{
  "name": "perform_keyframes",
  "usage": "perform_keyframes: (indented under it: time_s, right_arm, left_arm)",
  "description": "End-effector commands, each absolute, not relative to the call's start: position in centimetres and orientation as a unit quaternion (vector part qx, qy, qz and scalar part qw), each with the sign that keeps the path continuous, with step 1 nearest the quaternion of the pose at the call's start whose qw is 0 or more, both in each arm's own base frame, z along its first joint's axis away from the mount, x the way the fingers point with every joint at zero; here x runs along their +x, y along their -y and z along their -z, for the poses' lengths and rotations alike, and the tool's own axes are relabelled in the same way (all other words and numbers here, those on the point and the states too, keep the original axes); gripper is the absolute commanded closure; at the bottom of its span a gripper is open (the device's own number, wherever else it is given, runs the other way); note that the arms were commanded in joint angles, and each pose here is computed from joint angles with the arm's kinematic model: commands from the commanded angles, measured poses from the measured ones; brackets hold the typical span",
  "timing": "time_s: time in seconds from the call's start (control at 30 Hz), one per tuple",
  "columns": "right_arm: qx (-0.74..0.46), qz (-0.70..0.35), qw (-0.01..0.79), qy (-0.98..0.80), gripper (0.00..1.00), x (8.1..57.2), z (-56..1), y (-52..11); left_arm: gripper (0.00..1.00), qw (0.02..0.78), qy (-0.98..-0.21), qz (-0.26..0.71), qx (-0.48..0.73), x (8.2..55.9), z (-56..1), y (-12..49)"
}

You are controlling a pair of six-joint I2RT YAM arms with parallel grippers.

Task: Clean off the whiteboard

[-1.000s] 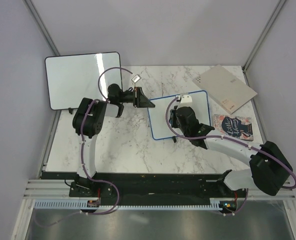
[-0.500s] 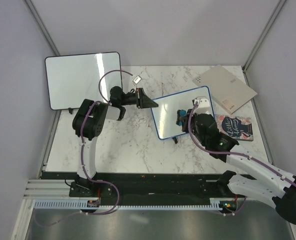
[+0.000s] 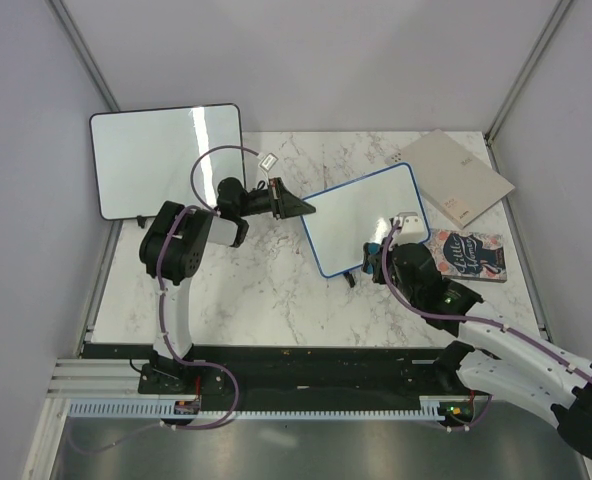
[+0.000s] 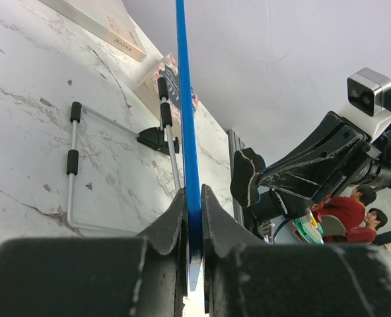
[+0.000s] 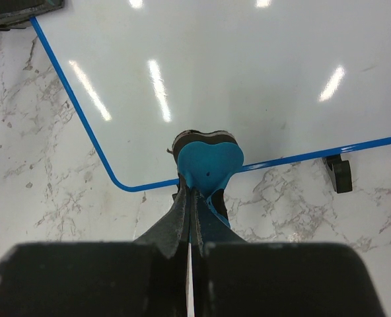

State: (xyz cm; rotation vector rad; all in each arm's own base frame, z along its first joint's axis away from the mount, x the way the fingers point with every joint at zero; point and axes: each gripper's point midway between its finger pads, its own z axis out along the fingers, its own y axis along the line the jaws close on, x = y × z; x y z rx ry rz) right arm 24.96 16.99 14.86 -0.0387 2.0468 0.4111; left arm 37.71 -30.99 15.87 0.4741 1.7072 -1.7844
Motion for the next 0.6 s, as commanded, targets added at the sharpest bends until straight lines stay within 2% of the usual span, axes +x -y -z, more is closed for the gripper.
perform_keyframes:
  time_s: [0.0, 0.23, 0.5, 0.53, 0.57]
  right_arm:
    - [-0.010, -0.183, 0.505, -0.843, 1.00, 25.2, -15.4, -17.6]
    - [0.014, -0.119, 0.468, -0.876, 1.00, 24.7, -12.6, -15.4]
    - [0.042, -0.097, 0.426, -0.899, 1.00, 23.6, -8.8, -14.6]
    - [0.043, -0.093, 0.424, -0.900, 0.98, 23.5, -8.5, -14.4]
    - [0.042, -0.089, 0.422, -0.901, 0.91, 23.5, -8.2, -14.3]
  left_arm:
    - [0.98, 0.454, -0.517, 0.662, 0.299, 36.4, -23.1, 30.7]
    - [0.98, 0.448, -0.529, 0.653, 0.306, 36.8, -21.8, 30.7]
    - [0.98, 0.456, -0.542, 0.642, 0.295, 37.2, -20.6, 30.7]
    - [0.98, 0.461, -0.542, 0.638, 0.295, 37.3, -20.6, 30.7]
    - [0.98, 0.461, -0.543, 0.637, 0.295, 37.3, -20.6, 30.7]
